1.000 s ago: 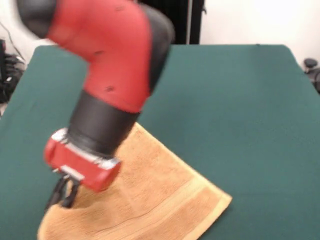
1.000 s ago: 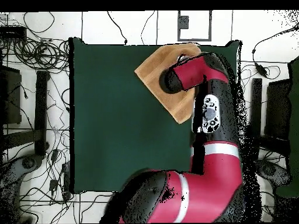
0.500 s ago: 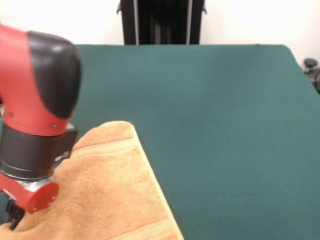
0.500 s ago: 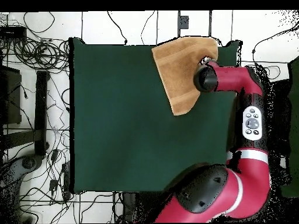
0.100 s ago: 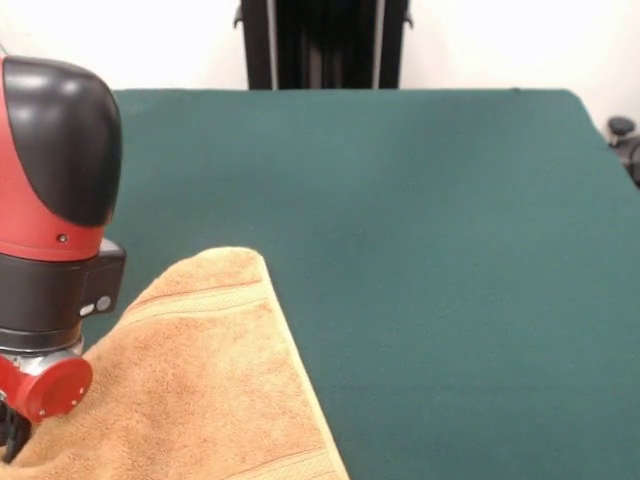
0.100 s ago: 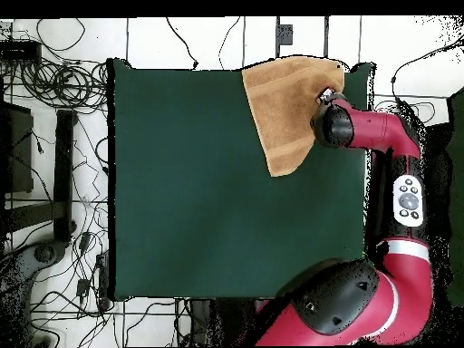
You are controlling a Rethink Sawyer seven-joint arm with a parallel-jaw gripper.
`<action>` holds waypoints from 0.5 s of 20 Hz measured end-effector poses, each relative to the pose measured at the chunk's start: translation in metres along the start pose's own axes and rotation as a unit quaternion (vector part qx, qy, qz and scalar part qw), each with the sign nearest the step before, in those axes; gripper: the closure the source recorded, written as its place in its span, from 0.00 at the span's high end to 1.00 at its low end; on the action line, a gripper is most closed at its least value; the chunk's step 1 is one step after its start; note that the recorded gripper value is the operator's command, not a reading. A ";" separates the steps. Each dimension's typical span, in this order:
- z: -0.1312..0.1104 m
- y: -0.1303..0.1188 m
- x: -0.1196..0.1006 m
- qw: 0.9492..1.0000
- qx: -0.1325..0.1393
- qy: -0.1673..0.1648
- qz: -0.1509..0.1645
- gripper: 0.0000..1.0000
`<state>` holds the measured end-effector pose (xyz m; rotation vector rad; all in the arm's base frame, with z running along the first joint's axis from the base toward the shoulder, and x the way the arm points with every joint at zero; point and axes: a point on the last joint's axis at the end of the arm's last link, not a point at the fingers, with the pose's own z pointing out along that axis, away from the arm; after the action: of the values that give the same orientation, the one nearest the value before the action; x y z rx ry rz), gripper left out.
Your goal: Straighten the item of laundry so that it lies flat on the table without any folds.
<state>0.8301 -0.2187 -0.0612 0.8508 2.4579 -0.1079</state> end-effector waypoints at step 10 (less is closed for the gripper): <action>-0.002 -0.004 -0.002 1.000 -0.006 0.010 0.024 1.00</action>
<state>0.8283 -0.2220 -0.0592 0.9090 2.4530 -0.0664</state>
